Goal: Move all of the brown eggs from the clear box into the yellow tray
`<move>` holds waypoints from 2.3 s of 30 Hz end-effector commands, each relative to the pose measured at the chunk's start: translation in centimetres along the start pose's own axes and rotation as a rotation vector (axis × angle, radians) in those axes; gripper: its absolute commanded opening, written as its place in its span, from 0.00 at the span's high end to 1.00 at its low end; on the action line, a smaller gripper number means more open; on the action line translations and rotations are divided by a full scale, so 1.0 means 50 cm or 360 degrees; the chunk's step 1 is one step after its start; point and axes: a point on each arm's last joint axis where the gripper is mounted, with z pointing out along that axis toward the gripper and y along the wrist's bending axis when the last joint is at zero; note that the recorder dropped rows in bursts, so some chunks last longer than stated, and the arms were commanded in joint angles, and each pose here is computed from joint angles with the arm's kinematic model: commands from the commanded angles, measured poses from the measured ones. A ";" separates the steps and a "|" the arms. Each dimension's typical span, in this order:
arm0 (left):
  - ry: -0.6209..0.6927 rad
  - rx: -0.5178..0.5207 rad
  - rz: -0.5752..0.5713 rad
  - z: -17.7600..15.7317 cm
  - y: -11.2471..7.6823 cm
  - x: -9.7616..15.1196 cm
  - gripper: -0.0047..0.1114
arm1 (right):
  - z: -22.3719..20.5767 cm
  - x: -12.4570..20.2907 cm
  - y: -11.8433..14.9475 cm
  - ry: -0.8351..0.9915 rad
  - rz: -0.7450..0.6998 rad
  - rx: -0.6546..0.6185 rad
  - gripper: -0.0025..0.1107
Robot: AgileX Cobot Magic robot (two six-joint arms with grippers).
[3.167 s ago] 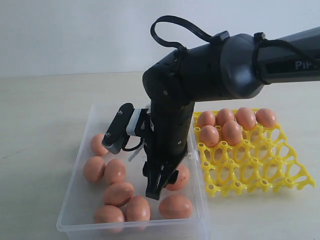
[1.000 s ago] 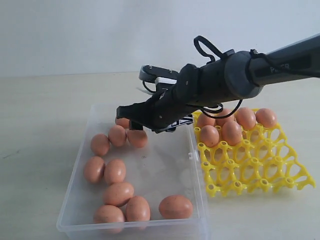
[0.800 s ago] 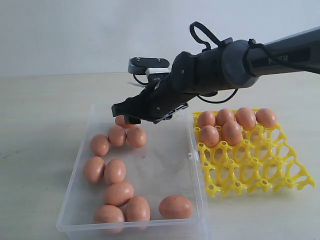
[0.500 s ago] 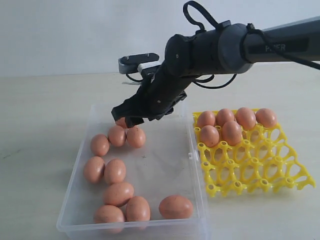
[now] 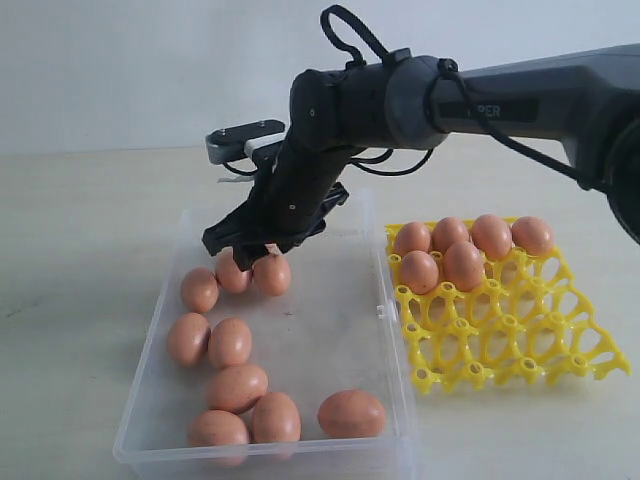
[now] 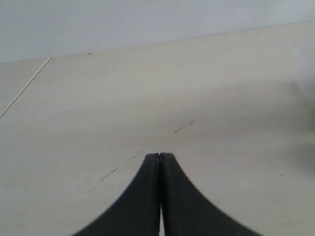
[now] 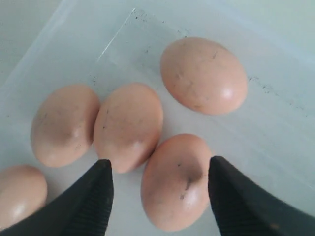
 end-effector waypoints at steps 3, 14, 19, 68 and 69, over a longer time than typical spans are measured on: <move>-0.0021 0.0007 -0.0005 -0.001 0.000 -0.004 0.96 | 0.027 0.000 -0.007 0.0068 -0.0034 0.0033 0.48; -0.0021 0.0007 -0.0005 -0.001 0.000 -0.004 0.96 | 0.076 0.009 -0.016 0.0060 -0.0025 0.0046 0.49; -0.0021 0.0007 -0.0005 -0.001 0.000 -0.004 0.96 | 0.080 0.008 -0.016 0.0047 -0.0034 0.0048 0.72; -0.0021 0.0007 -0.0005 -0.001 0.000 -0.004 0.96 | -0.272 0.352 -0.224 -0.0654 0.0408 0.0548 0.98; -0.0021 0.0007 -0.0005 -0.001 0.000 -0.004 0.96 | -0.270 0.352 -0.225 -0.0656 0.0408 0.0550 0.98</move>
